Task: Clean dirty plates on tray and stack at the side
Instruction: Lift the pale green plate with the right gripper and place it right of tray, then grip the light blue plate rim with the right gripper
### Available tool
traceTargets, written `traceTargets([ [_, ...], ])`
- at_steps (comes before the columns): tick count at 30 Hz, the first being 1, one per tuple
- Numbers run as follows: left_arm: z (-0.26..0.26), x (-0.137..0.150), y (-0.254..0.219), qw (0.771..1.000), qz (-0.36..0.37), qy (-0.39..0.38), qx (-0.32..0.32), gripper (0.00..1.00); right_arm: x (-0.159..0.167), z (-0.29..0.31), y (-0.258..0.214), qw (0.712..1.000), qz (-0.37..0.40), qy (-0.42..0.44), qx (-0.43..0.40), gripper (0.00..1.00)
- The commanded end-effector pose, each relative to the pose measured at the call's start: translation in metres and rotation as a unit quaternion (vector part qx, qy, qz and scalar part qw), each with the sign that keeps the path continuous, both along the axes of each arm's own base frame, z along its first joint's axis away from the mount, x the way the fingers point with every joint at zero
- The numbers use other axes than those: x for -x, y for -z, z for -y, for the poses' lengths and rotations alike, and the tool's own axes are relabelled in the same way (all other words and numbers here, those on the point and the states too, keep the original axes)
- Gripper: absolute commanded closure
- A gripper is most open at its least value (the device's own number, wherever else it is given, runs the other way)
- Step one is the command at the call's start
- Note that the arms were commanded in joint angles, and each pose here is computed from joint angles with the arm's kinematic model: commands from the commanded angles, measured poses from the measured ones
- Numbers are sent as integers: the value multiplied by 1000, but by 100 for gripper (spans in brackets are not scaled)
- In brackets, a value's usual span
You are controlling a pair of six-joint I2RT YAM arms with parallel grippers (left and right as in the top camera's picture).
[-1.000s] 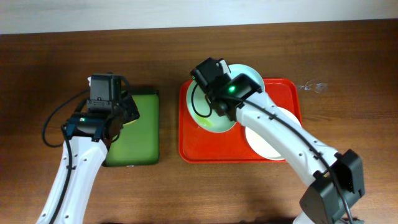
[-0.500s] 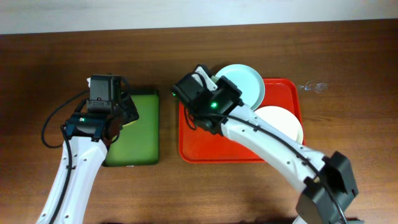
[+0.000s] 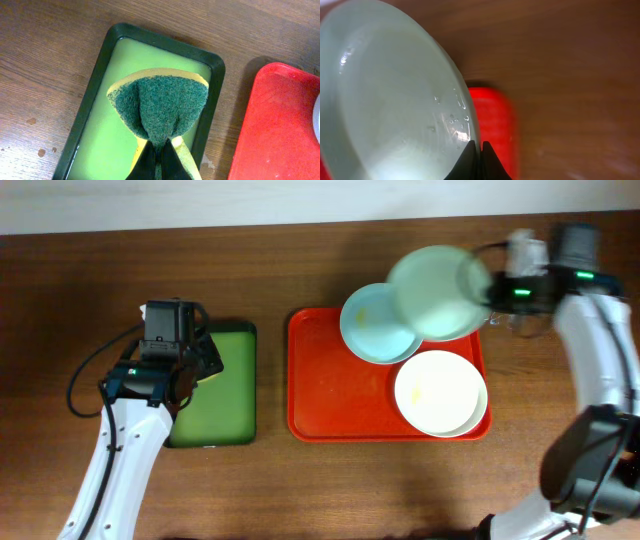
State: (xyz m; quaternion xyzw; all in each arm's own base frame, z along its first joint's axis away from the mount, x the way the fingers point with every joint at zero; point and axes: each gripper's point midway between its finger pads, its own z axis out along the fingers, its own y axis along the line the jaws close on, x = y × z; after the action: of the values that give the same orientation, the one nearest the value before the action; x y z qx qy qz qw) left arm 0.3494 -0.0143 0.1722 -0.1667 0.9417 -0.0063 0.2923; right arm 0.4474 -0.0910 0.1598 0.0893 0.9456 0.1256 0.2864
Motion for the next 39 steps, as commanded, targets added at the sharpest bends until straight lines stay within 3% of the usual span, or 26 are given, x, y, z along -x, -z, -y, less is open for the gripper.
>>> traceTargets([
  [1,-4,-5,6,1000,-8,-7,-6,100,26,105,28,984,-43,175,4,96],
  [4,-3,-5,6,1000,-8,-7,-6,100,60,163,86,963,-104,247,-26,96],
  [7,-3,-5,6,1000,-8,-7,-6,100,78,174,145,950,-162,262,-54,95],
  [8,-3,-5,6,1000,-8,-7,-6,100,78,174,147,950,-164,260,-55,65],
  [9,-3,-5,6,1000,-8,-6,-5,100,76,173,143,953,-158,252,-55,43],
  [10,-3,-5,6,1000,-8,-6,-5,100,73,171,134,955,-152,249,-58,28],
  [11,-3,-5,6,1000,-8,-6,-5,100,58,164,93,964,-113,231,-72,25],
  [14,-2,-6,5,1000,-5,-5,-2,100,7,92,-6,997,9,81,-17,20],
  [15,-2,-6,5,1000,-5,-5,-2,100,-10,45,-20,999,35,-8,18,16],
  [16,-2,-7,5,1000,-4,-5,-2,100,-25,-14,-17,991,47,-117,49,7],
  [17,-2,-7,4,1000,-3,-4,-1,100,-31,-53,-5,978,46,-190,69,7],
  [21,-2,-8,4,1000,-1,-4,-1,100,-47,-124,101,942,-63,-264,197,13],
  [24,-2,-9,4,1000,1,-5,-1,100,-46,-134,141,940,-88,-276,179,18],
  [29,0,-11,2,1000,6,-3,2,100,-42,-151,158,954,-107,-254,117,70],
  [30,0,-11,2,1000,6,-3,2,100,-44,-153,151,961,-105,-232,108,92],
  [34,20,-13,1,999,11,30,43,100,-17,-183,130,960,-141,-235,61,96],
  [37,46,-23,-5,995,33,66,69,100,32,-223,121,939,-210,-273,24,96],
  [39,72,-29,-3,990,39,101,91,100,44,-243,122,928,-221,-297,32,96],
])
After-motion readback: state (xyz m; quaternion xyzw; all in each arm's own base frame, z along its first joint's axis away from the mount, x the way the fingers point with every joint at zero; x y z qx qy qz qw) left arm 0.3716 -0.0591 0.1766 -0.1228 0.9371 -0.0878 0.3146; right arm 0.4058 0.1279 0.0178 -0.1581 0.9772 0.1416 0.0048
